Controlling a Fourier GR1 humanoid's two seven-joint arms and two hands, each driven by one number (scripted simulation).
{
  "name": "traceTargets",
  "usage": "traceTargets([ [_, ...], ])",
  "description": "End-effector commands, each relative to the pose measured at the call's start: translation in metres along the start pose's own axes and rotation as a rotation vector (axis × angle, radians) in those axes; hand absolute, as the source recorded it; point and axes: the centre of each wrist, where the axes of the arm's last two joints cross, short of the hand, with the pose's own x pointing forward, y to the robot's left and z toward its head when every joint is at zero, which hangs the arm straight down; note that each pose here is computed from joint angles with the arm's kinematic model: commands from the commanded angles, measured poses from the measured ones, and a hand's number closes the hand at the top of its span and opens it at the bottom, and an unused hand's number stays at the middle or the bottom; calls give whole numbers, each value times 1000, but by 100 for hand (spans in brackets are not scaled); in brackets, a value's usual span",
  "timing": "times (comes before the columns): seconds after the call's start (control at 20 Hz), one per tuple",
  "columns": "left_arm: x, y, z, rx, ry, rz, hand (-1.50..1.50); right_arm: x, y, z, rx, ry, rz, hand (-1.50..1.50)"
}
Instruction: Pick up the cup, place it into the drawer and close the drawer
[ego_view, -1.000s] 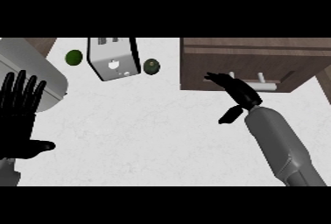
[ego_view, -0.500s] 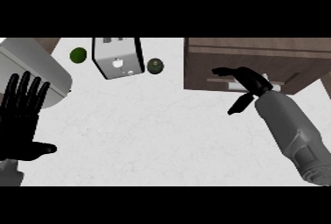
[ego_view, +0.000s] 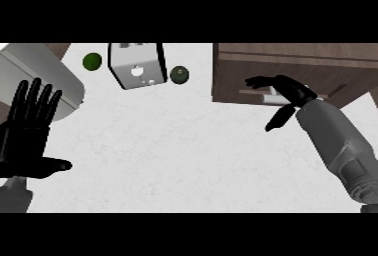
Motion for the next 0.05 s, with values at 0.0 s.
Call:
traceTargets([
  [0.0,-2,5,-4,4,3,-14,-150,-2,-36,8,-102,99,64,-150],
])
